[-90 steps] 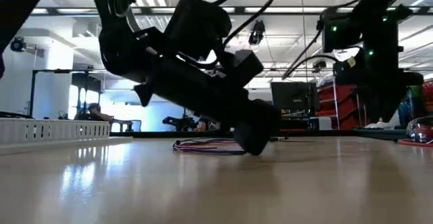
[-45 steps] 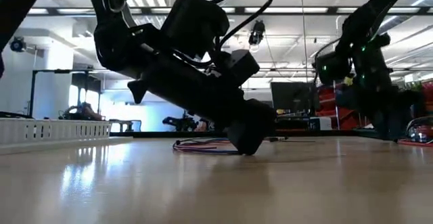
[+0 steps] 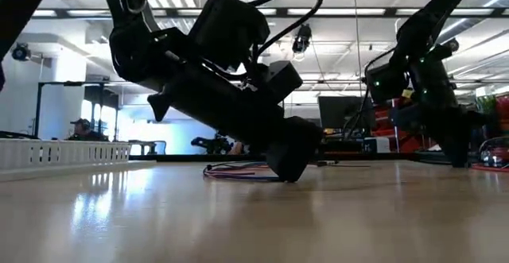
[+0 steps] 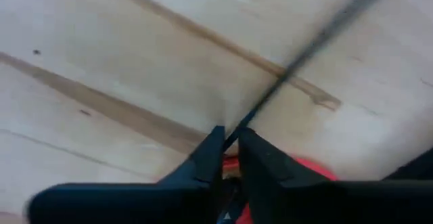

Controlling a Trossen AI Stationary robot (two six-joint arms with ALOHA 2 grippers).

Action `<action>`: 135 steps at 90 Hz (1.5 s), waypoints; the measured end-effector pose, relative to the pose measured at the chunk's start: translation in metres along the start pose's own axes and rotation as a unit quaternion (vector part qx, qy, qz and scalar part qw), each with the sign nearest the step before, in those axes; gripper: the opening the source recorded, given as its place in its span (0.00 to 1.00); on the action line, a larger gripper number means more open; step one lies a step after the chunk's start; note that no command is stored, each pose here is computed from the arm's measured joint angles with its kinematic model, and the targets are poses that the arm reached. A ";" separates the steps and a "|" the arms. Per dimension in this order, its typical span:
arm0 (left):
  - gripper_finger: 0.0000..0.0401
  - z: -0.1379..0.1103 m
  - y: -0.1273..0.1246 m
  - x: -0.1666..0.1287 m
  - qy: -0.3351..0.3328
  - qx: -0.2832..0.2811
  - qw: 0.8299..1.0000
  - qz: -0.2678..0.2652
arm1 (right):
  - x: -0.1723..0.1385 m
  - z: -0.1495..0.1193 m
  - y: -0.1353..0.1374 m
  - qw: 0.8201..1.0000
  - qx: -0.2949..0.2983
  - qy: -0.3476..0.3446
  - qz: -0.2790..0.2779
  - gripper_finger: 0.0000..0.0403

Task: Ziptie cables
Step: Wrap the cable wires using black ziptie

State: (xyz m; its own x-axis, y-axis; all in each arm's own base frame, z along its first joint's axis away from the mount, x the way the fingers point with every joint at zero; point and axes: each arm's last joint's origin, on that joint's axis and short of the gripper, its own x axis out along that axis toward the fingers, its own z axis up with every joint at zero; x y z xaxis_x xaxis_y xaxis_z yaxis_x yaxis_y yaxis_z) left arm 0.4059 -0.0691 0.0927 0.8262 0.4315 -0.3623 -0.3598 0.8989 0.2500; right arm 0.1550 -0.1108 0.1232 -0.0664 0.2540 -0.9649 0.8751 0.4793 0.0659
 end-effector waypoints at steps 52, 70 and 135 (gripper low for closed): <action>0.15 0.020 0.052 -0.073 -0.022 -0.064 0.997 0.035 | -0.052 -0.057 0.062 0.963 -0.147 -0.212 0.085 0.00; 0.12 0.007 0.062 -0.046 0.003 -0.076 0.996 0.039 | -0.055 -0.067 0.078 0.942 -0.189 -0.258 0.106 0.00; 0.05 0.034 0.002 -0.084 0.301 0.103 0.906 -0.280 | -0.033 -0.083 0.094 0.952 -0.250 -0.119 0.133 0.00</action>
State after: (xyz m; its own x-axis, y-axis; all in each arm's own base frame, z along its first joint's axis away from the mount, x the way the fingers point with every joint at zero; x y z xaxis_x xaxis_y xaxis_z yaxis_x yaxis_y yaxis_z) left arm 0.3511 -0.1064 0.1544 0.4454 -0.0683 -0.8927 0.1811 0.9834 0.0151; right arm 0.1991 -0.0040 0.1820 0.2871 0.2531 -0.9238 0.5052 0.7794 0.3706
